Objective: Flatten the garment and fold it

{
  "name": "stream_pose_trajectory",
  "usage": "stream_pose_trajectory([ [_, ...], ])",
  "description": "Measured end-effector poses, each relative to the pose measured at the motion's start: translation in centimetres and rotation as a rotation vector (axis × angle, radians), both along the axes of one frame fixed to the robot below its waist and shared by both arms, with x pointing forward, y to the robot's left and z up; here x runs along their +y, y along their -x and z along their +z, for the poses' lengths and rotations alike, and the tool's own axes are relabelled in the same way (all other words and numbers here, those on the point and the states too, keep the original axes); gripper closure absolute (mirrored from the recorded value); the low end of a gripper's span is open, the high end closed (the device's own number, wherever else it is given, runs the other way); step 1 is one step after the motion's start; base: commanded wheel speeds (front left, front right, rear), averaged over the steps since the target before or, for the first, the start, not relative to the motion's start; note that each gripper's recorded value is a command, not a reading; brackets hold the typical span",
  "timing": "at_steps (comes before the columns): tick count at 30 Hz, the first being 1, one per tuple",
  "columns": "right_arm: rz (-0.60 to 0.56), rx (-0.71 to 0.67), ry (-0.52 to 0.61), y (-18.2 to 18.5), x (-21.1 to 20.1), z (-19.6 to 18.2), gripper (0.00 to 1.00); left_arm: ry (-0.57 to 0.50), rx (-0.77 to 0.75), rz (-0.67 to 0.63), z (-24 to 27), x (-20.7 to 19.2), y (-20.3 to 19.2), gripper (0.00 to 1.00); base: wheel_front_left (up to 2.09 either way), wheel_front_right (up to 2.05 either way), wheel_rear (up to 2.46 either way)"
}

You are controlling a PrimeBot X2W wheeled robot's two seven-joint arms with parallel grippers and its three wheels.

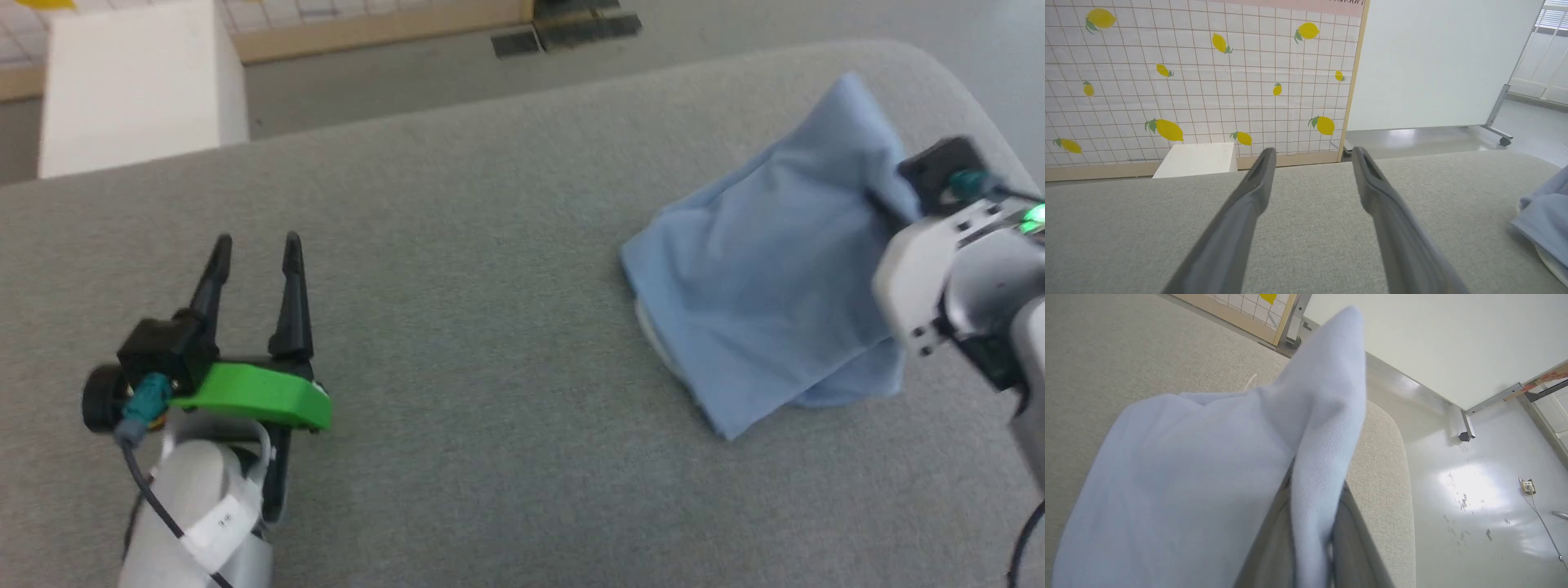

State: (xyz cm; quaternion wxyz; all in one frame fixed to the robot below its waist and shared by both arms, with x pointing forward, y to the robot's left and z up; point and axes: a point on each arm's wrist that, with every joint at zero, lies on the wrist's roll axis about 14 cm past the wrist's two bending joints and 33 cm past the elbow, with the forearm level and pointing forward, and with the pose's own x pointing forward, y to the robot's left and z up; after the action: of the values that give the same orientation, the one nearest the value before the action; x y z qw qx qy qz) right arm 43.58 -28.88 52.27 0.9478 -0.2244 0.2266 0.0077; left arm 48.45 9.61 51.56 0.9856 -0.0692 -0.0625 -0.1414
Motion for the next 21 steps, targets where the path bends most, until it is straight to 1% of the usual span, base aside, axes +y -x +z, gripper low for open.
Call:
stream_pose_trajectory([
  [5, -0.139, 0.045, 0.117, 0.2, -7.5, -1.1, 1.00, -0.014, -0.008, -0.051, -0.7, -1.9, -2.7, 0.00, 0.00, 0.00, 0.00],
  [6, -0.186, 0.051, 0.153, 0.3, -9.9, -1.3, 1.00, -0.014, -0.006, -0.068, -1.1, -2.5, -3.6, 0.00, 0.00, 0.00, 0.00],
  [9, -0.259, 0.054, 0.210, 0.4, -13.7, -1.5, 1.00, -0.011, 0.003, -0.088, -2.3, -3.4, -4.8, 0.00, 0.00, 0.00, 0.00],
  [14, -0.343, 0.055, 0.266, 0.7, -17.5, -2.2, 1.00, -0.022, 0.067, -0.119, -5.4, -4.5, -5.6, 0.00, 0.00, 0.00, 0.00],
  [17, -0.368, 0.071, 0.284, 0.8, -18.6, -3.4, 1.00, -0.026, 0.101, -0.131, -7.1, -4.8, -5.8, 0.00, 0.00, 0.00, 0.00],
  [21, -0.385, 0.050, 0.296, 0.0, -19.3, -3.9, 1.00, -0.030, 0.123, -0.125, -8.1, -4.5, -5.8, 0.00, 0.00, 0.00, 0.00],
])
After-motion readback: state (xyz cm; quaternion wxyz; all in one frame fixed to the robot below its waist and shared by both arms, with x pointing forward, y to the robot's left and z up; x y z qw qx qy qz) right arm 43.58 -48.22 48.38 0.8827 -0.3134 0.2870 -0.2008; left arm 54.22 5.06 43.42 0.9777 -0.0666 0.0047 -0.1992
